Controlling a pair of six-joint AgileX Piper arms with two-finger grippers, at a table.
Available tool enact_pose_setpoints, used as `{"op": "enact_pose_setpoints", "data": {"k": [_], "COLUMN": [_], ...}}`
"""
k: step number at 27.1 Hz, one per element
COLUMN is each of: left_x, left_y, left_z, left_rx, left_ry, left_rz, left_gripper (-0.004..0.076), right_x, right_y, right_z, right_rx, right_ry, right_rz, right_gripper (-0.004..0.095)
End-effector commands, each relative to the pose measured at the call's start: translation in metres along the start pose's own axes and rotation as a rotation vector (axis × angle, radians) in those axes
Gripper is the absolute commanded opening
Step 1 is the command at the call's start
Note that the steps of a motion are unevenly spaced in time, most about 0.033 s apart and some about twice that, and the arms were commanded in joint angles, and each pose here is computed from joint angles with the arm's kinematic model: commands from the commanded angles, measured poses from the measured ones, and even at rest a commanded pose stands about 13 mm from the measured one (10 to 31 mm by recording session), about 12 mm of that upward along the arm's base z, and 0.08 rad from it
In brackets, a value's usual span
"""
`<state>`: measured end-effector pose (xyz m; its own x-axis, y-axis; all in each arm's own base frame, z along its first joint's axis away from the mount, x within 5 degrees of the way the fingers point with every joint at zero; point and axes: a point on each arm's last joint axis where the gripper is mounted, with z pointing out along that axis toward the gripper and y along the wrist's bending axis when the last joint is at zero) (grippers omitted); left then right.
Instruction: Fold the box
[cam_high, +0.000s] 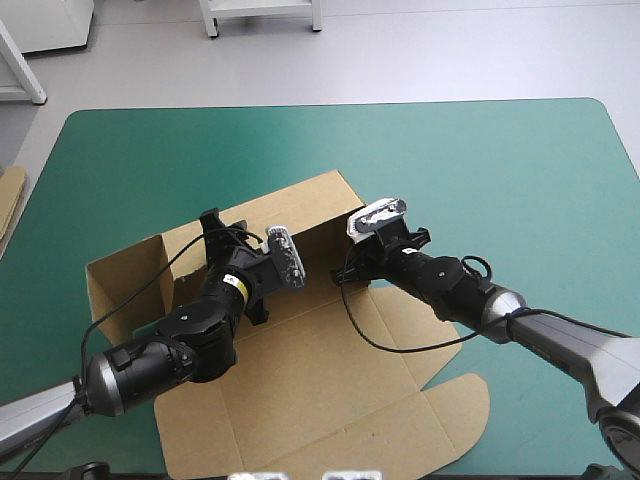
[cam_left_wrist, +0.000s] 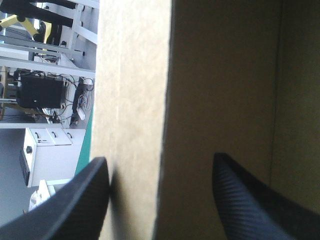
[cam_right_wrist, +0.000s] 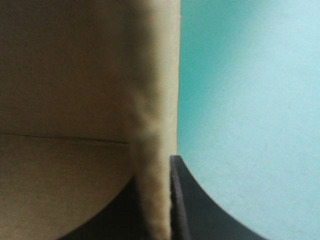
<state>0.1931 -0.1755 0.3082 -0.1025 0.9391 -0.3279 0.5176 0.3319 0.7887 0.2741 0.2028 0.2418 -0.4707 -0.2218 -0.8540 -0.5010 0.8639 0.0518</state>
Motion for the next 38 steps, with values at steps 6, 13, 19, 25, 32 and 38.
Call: {"op": "enact_pose_setpoints", "data": {"k": [6, 13, 19, 25, 32, 38], "left_x": [-0.018, -0.024, -0.039, -0.037, -0.025, -0.006], "left_y": [0.04, 0.038, 0.059, 0.081, 0.098, 0.121], "left_z": [-0.029, -0.039, -0.072, -0.086, -0.085, -0.086], "left_rx": [-0.069, 0.116, 0.293, 0.223, 0.036, -0.021], "left_ry": [-0.075, -0.059, -0.144, -0.154, -0.083, -0.068], "left_rz": [-0.15, -0.356, -0.585, -0.594, -0.565, -0.699], "left_gripper": [0.0433, 0.0433, 0.0433, 0.0433, 0.0433, 0.0432], "right_x": [-0.018, -0.019, -0.019, -0.02, -0.019, -0.019], "right_y": [-0.001, -0.005, -0.018, -0.032, -0.051, -0.065], "right_z": [-0.011, -0.011, -0.01, -0.01, -0.011, -0.012], "right_rx": [0.01, 0.029, 0.035, 0.047, 0.057, 0.047], "right_ry": [-0.068, -0.072, -0.063, -0.058, -0.051, -0.04], "right_rz": [0.052, 0.069, 0.106, 0.136, 0.191, 0.215], "right_gripper": [0.0, 0.0, 0.0, 0.0, 0.0, 0.0001]}}
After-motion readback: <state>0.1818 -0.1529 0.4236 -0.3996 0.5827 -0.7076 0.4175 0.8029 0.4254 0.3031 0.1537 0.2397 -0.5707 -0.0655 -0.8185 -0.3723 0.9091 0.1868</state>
